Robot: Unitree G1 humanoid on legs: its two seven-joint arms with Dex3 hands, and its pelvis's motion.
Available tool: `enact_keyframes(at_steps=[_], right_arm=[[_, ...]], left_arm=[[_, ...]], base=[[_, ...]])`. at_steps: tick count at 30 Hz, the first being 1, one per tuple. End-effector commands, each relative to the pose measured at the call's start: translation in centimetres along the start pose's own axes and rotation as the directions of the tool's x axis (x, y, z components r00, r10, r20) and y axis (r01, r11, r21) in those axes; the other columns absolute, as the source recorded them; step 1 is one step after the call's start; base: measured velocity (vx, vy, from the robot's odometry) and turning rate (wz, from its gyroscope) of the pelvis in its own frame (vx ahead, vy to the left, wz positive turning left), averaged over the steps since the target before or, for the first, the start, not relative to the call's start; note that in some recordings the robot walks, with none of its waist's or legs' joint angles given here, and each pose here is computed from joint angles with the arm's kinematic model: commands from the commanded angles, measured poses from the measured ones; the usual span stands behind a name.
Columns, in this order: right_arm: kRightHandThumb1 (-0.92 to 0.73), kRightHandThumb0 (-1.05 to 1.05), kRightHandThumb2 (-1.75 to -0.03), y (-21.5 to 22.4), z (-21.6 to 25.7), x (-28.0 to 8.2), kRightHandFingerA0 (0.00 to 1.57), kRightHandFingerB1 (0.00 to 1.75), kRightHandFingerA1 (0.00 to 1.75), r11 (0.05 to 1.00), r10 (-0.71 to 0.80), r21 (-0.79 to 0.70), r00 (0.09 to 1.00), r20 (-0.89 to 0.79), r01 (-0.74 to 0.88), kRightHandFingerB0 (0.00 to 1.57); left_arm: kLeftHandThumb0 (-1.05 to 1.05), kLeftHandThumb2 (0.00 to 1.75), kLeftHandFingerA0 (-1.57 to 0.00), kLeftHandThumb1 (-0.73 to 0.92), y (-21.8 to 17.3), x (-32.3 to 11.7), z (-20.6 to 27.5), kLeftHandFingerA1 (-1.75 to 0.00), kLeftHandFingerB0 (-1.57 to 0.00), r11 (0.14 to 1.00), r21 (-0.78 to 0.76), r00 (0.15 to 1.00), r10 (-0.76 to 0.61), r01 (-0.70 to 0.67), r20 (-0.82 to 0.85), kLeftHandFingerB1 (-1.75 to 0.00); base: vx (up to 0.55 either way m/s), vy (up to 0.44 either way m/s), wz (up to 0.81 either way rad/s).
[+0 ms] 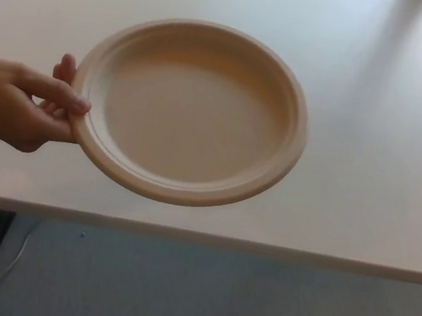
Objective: A person passes a plate to the robot and the robot grabs it with its left hand and places it at the centre of the table infront of it
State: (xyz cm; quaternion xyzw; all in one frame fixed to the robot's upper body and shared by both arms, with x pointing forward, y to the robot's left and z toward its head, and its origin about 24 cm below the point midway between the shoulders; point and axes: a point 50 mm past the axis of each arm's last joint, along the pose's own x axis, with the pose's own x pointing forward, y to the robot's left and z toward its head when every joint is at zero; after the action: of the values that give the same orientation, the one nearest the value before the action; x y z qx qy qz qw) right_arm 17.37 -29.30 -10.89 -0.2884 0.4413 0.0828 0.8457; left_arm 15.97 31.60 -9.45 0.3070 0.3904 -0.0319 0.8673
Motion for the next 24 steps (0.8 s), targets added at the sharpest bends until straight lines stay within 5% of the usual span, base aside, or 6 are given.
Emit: enact_keyframes(at_steps=[1, 7, 17, 18, 19, 24], right_arm=[[-0.73, -0.71, -0.62, -0.5, -0.3, -0.2, 0.34, 0.4, 0.55, 1.0, 0.006, -0.01, 1.0, 0.012, -0.006, 0.24], [-0.74, -0.71, -0.62, -0.7, -0.4, -0.2, 0.31, 0.4, 0.54, 1.0, -0.001, -0.005, 1.0, 0.005, 0.001, 0.24], [-0.73, -0.7, -0.63, -0.7, -0.4, -0.2, 0.31, 0.42, 0.56, 1.0, 0.003, -0.021, 1.0, -0.006, -0.003, 0.23], [-0.56, -0.72, -0.96, -0.7, -0.4, -0.3, 0.34, 0.52, 0.64, 1.0, 0.001, -0.025, 1.0, -0.003, -0.001, 0.19], [-0.72, -0.71, -0.62, -0.7, -0.4, -0.3, 0.32, 0.43, 0.58, 1.0, 0.0, -0.023, 1.0, -0.002, 0.0, 0.24], [-0.73, -0.71, -0.62, -0.9, 0.0, -0.1, 0.37, 0.44, 0.6, 0.999, -0.006, -0.039, 1.0, 0.006, 0.006, 0.24]], left_arm=[[-0.66, 0.78, -0.34, 0.47, 0.0, -0.8, 1.5, -0.48, -0.23, 0.997, 0.077, 0.977, 0.0, -0.017, 0.213, -0.41], [-0.67, 0.78, -0.3, 0.47, -1.7, -2.4, 4.5, -0.46, -0.23, 0.986, 0.156, 0.871, -0.025, -0.059, 0.49, -0.4], [-0.72, 0.81, -0.28, 0.5, -3.4, -14.1, 13.7, -0.44, -0.2, 0.956, 0.16, 0.285, -0.086, -0.247, 0.955, -0.4], [-0.69, 0.58, -0.3, 0.56, -3.5, -16.4, 15.1, -0.32, -0.25, 0.962, 0.168, 0.203, -0.124, -0.214, 0.971, -0.31], [-0.71, 0.58, -0.29, 0.57, -3.6, -17.8, 15.7, -0.32, -0.26, 0.965, 0.173, 0.159, -0.143, -0.196, 0.977, -0.31], [-0.73, 0.79, -0.2, 0.48, -3.4, -21.2, 17.3, -0.42, -0.14, 0.952, 0.175, 0.016, -0.177, -0.252, 0.984, -0.4]], base=[[0.0, 0.0, 0.0], [0.0, 0.0, 0.0], [0.0, 0.0, 0.0], [0.0, 0.0, 0.0], [0.0, 0.0, 0.0], [0.0, 0.0, 0.0]])
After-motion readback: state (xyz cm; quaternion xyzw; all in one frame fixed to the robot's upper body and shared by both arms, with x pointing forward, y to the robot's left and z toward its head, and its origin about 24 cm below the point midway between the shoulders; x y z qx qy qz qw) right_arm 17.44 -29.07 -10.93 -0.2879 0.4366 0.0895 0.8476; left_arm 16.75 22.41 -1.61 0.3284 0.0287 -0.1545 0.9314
